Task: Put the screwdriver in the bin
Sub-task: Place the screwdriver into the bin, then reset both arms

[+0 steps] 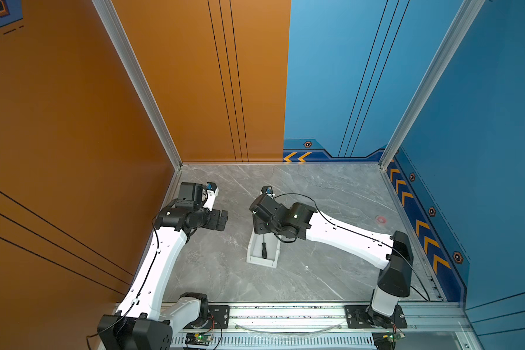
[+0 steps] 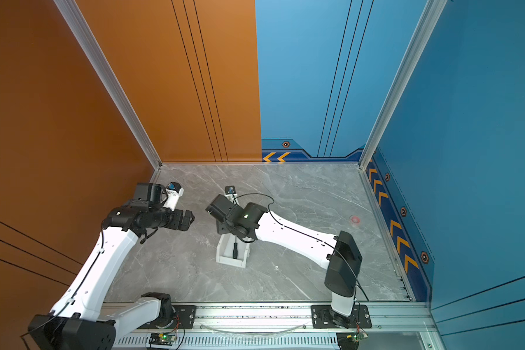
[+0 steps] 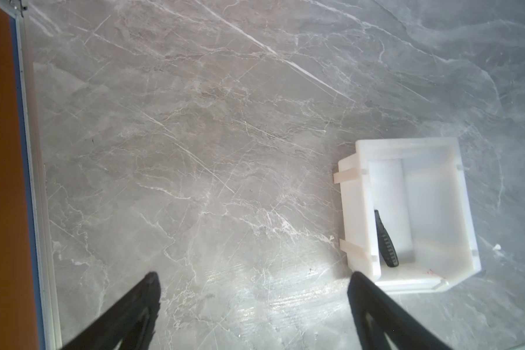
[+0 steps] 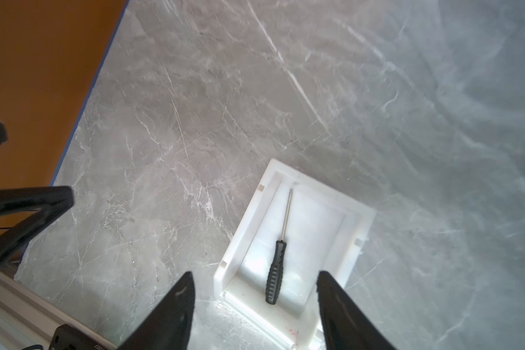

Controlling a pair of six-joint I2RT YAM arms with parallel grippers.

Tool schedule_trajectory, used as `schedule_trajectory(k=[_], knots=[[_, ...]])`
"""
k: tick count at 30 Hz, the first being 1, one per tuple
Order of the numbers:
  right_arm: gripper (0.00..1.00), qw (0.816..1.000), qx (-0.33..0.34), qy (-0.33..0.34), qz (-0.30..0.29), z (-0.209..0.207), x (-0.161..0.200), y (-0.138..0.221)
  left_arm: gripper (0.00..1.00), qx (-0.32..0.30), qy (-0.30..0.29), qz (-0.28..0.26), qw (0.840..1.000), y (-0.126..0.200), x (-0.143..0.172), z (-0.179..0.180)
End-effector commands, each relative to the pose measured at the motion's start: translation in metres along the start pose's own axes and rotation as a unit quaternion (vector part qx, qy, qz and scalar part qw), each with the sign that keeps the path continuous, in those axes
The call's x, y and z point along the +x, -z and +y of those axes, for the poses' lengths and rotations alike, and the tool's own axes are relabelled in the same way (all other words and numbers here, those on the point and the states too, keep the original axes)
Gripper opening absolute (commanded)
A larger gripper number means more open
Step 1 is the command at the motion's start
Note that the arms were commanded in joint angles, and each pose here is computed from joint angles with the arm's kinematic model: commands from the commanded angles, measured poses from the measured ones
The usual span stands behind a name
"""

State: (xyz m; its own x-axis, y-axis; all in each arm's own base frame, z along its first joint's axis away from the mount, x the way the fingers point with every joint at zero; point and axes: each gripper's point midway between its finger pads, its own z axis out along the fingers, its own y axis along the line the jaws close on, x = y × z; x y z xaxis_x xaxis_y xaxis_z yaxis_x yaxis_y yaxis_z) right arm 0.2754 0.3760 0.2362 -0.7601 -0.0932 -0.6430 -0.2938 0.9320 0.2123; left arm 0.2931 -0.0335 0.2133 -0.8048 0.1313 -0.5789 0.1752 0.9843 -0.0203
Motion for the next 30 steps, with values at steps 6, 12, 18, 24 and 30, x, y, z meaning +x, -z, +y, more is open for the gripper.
schedule_trajectory(k=[6,12,18,24,30], knots=[[1.0,0.993,0.046,-0.058,-0.092,-0.13,-0.021,0.033,0.98,-0.108,0.159,-0.046,0.98,-0.015,-0.011,0.064],[1.0,0.967,0.097,-0.131,-0.198,-0.236,-0.005,0.056,0.98,-0.18,0.198,-0.128,0.955,-0.03,0.002,0.102],[1.0,0.93,0.196,-0.127,-0.282,-0.303,0.021,0.088,0.98,-0.209,0.17,-0.232,0.935,-0.04,0.012,0.11],[1.0,0.907,0.257,-0.076,-0.324,-0.328,0.031,0.095,0.98,-0.175,0.149,-0.279,0.933,-0.067,0.01,0.101],[1.0,0.906,0.28,-0.083,-0.306,-0.354,0.039,0.07,0.98,-0.174,0.138,-0.302,0.927,-0.095,-0.005,0.102]])
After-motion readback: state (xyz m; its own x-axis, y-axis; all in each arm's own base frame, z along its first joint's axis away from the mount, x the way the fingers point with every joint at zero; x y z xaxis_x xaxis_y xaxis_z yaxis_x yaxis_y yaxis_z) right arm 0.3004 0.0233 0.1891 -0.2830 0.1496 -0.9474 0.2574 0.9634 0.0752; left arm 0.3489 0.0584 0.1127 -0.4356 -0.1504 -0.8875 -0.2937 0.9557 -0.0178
